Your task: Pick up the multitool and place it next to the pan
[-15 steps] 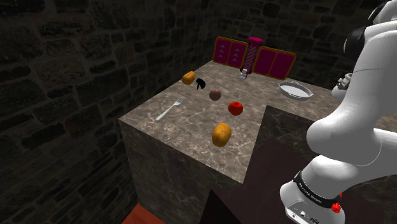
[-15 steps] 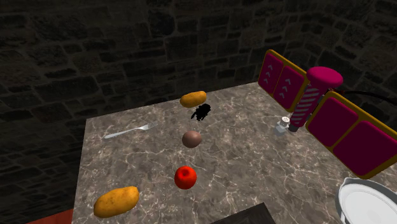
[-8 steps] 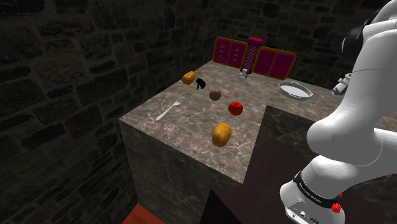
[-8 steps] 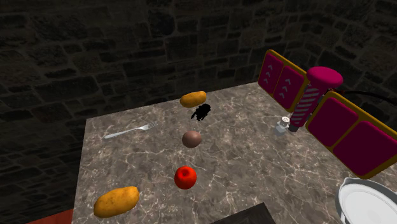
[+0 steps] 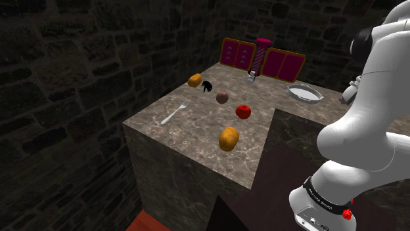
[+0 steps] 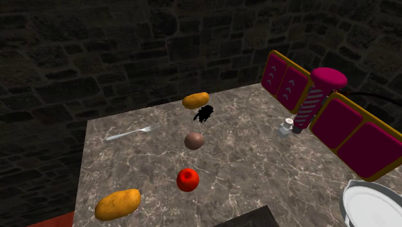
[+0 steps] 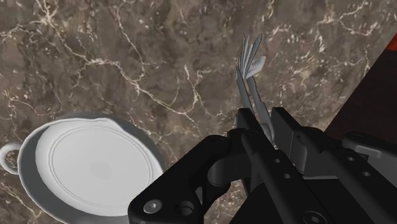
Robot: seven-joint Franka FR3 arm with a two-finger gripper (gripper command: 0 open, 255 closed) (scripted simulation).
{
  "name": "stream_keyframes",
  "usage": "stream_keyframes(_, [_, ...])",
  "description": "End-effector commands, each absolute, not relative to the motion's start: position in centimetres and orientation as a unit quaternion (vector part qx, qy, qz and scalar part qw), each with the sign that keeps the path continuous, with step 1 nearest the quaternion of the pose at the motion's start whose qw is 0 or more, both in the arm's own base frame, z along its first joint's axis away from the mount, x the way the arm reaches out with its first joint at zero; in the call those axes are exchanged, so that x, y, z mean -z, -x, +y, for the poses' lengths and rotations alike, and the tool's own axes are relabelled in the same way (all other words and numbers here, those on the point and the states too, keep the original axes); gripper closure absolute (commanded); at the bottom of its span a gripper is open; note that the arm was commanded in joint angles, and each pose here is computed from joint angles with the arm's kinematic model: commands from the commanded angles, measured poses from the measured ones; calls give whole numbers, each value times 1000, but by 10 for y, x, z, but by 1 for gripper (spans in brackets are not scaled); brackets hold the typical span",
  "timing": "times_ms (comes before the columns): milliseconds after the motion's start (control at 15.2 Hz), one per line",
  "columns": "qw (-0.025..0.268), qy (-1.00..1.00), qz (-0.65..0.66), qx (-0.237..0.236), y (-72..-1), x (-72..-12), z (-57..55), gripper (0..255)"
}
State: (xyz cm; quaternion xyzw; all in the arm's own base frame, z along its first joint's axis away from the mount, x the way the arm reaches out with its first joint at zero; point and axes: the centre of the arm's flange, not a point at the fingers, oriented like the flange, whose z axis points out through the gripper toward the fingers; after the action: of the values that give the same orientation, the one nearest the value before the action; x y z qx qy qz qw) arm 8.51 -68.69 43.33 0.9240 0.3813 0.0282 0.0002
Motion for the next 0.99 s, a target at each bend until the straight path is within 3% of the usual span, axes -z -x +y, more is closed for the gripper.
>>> stream_keyframes(0, [0, -924, 381, -28, -86, -422, -687, 255])
stream_keyframes(924, [0, -924, 381, -28, -86, -361, -687, 255])
